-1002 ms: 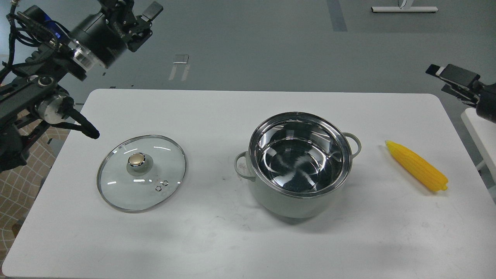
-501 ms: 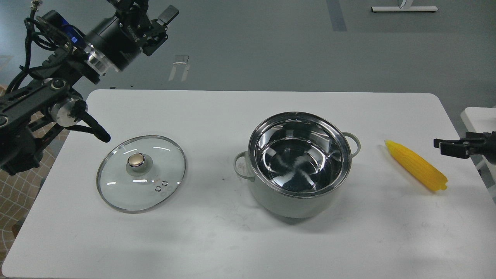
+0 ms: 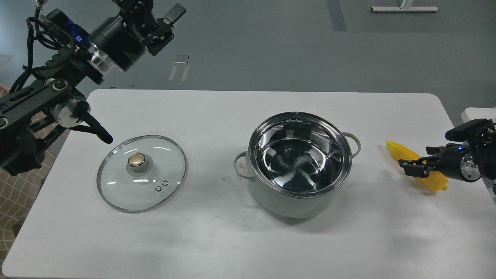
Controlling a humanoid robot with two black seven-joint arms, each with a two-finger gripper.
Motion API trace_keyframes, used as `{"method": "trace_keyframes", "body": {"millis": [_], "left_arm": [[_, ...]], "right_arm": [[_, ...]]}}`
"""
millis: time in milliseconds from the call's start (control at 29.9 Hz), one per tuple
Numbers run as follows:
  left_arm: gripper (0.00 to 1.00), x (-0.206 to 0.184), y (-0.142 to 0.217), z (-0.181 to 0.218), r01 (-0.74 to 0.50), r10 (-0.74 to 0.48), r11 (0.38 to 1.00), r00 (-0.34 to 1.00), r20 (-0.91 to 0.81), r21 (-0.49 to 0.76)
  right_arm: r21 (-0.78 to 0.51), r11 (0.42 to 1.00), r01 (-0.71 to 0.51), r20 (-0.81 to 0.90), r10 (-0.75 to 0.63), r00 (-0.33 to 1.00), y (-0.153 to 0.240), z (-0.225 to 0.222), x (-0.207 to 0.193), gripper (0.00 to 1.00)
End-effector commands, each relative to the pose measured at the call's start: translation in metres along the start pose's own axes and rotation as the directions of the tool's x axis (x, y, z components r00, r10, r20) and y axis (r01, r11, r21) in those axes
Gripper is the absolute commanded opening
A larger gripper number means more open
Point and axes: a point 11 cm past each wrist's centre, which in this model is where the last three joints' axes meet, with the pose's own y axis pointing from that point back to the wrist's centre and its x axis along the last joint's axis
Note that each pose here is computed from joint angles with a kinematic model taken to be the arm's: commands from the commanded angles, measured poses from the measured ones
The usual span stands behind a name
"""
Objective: Open pot and put corn in
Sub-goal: 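Reach the right gripper down and grasp the yellow corn cob, then lift the corn cob and carry it over the open pot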
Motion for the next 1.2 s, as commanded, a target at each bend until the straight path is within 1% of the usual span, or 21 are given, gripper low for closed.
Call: {"method": "trace_keyframes", "body": {"millis": [0,33,100,167,301,434,501,568,601,635,702,768,835,902,936,969,1036,1169], "left_arm": [[0.91,-0.001,0.0,0.0,0.002,-0.002,1.0,1.0,-0.001,-0.002],[0.91,-0.001,0.0,0.0,0.002,-0.002,1.0,1.0,-0.001,-0.002],[0.91,-0.001,0.0,0.0,0.002,-0.002,1.0,1.0,-0.001,-0.002],[0.91,-0.001,-0.001,0.001,0.004,-0.004,1.0,1.0,-0.002,-0.003],[0.91,-0.003,-0.001,0.001,0.008,-0.008,1.0,1.0,-0.002,0.004],[0.91,-0.002,-0.001,0.0,0.006,-0.006,1.0,1.0,-0.002,0.014],[0.91,-0.002,-0.001,0.0,0.005,-0.005,1.0,1.0,-0.002,0.013],[0.91,-0.003,-0.002,0.001,0.005,-0.005,1.0,1.0,-0.004,0.01],[0.91,-0.003,-0.002,0.001,0.007,-0.007,1.0,1.0,-0.005,0.008],[0.91,-0.003,-0.002,0.0,0.006,-0.005,1.0,1.0,-0.005,0.011],[0.91,-0.004,-0.002,0.0,0.007,-0.007,1.0,1.0,-0.006,0.01],[0.91,-0.004,-0.003,0.0,0.007,-0.007,1.0,1.0,-0.007,0.014],[0.91,-0.003,-0.002,0.0,0.005,-0.005,1.0,1.0,-0.005,0.018],[0.91,-0.003,-0.003,0.0,0.005,-0.005,1.0,1.0,-0.006,0.016],[0.91,-0.003,-0.003,0.001,0.005,-0.004,1.0,1.0,-0.005,0.015],[0.91,-0.002,-0.003,0.001,0.002,-0.002,1.0,1.0,-0.006,0.012],[0.91,-0.002,-0.003,0.001,0.002,-0.002,1.0,1.0,-0.007,0.012],[0.91,-0.002,-0.003,0.002,0.0,0.0,1.0,1.0,-0.007,0.009]], "right_arm": [[-0.003,0.999,0.032,-0.02,-0.032,0.999,0.0,0.0,-0.008,0.65],[-0.003,0.999,0.033,-0.023,-0.033,0.999,0.0,0.0,-0.009,0.58],[-0.001,1.0,0.028,-0.028,-0.028,0.999,0.0,0.0,-0.011,0.34],[0.0,1.0,0.016,-0.034,-0.016,0.999,0.001,0.001,-0.011,0.19],[0.005,1.0,-0.023,-0.05,0.023,0.998,0.008,0.003,-0.005,0.1],[0.026,0.995,-0.096,-0.07,0.098,0.993,0.031,0.007,0.03,0.1],[0.036,0.988,-0.15,-0.088,0.153,0.984,0.047,0.009,0.057,0.1],[0.055,0.971,-0.232,-0.12,0.237,0.964,0.073,0.007,0.101,0.11],[0.063,0.966,-0.25,-0.127,0.256,0.958,0.079,0.005,0.113,0.11],[0.082,0.958,-0.274,-0.146,0.283,0.948,0.089,-0.002,0.136,0.11],[0.102,0.951,-0.293,-0.159,0.307,0.938,0.097,-0.011,0.158,0.11],[0.166,0.935,-0.314,-0.191,0.343,0.92,0.108,-0.038,0.197,0.12],[0.222,0.932,-0.286,-0.234,0.335,0.913,0.113,-0.066,0.217,0.12],[0.246,0.934,-0.261,-0.278,0.325,0.904,0.116,-0.081,0.228,0.13],[0.275,0.933,-0.232,-0.329,0.318,0.889,0.116,-0.1,0.238,0.13],[0.303,0.935,-0.185,-0.373,0.295,0.88,0.111,-0.119,0.24,0.13],[0.342,0.93,-0.133,-0.398,0.272,0.876,0.101,-0.142,0.239,0.13],[0.388,0.92,-0.05,-0.434,0.23,0.871,0.081,-0.174,0.229,0.13]]}}
